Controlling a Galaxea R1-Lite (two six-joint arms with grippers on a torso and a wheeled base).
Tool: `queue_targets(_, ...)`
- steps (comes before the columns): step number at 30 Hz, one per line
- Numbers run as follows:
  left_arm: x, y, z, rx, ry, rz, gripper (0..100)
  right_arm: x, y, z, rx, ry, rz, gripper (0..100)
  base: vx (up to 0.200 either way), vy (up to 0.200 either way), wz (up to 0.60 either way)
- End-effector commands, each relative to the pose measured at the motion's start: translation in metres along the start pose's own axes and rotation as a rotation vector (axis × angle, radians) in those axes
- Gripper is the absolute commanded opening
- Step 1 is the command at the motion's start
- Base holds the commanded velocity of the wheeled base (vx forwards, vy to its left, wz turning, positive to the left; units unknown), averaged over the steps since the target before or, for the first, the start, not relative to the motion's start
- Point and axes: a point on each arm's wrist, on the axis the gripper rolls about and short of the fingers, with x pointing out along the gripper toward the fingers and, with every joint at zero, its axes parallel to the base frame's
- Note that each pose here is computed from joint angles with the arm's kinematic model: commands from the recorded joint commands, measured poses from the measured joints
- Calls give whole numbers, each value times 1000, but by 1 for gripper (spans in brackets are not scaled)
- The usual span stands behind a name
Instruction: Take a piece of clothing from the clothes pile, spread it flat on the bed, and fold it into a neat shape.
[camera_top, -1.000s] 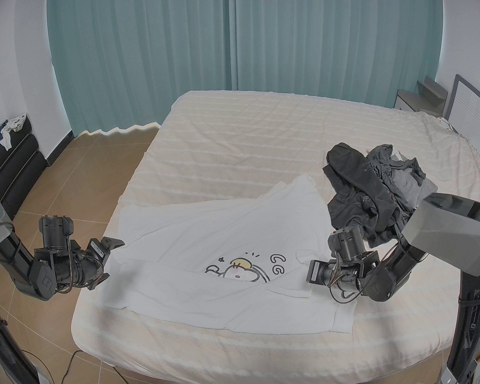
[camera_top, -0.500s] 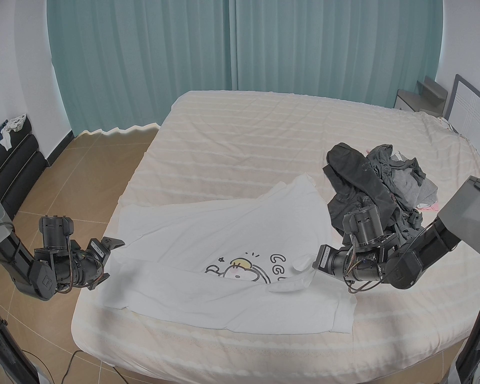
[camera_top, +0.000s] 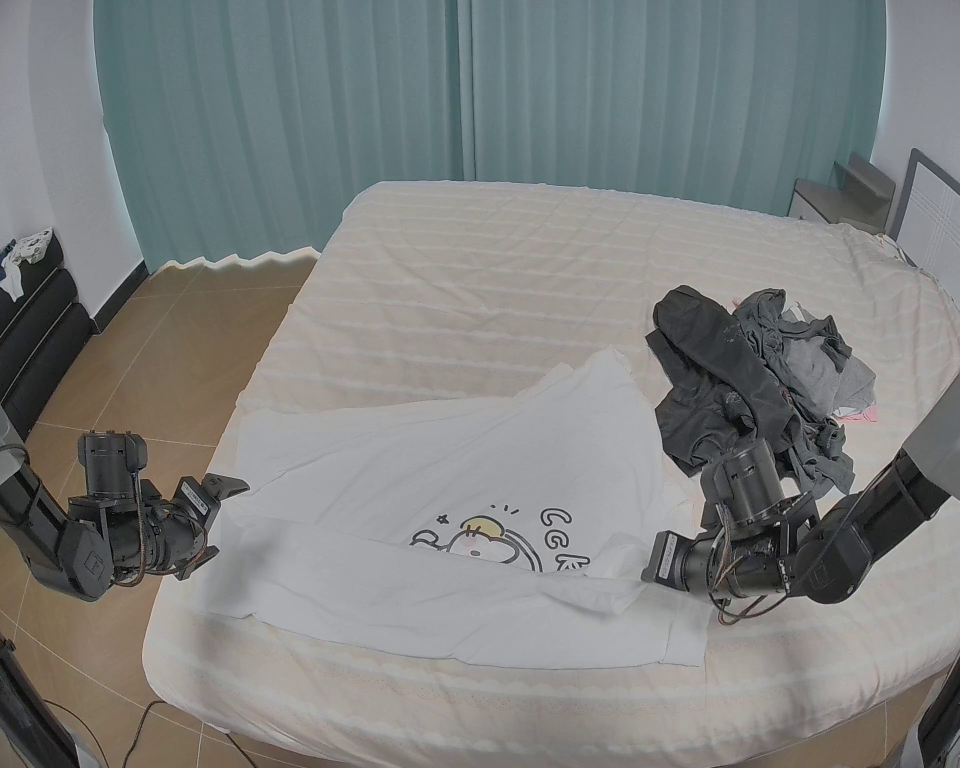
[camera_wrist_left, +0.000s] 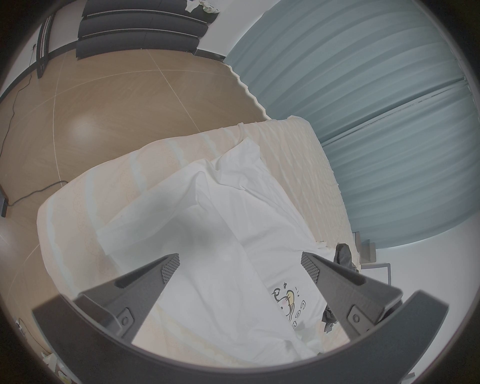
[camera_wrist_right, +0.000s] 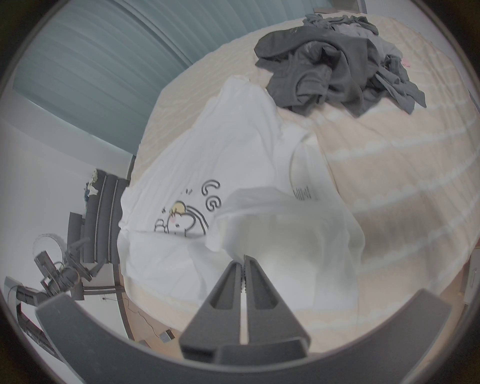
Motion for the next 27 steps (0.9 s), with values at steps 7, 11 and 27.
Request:
queue_targets(7,0,0,0,0,0,0,100,6,-5,-46,-4,149,-40,0,0,0,0)
queue_targets(11,0,1,-1,-1,2,2,100,12,-6,-52,-7,173,-58,0,0,0,0)
queue_targets(27,0,1,-1,-1,3,1,100,-6,-5,-50,6,96,16,100,0,0,0)
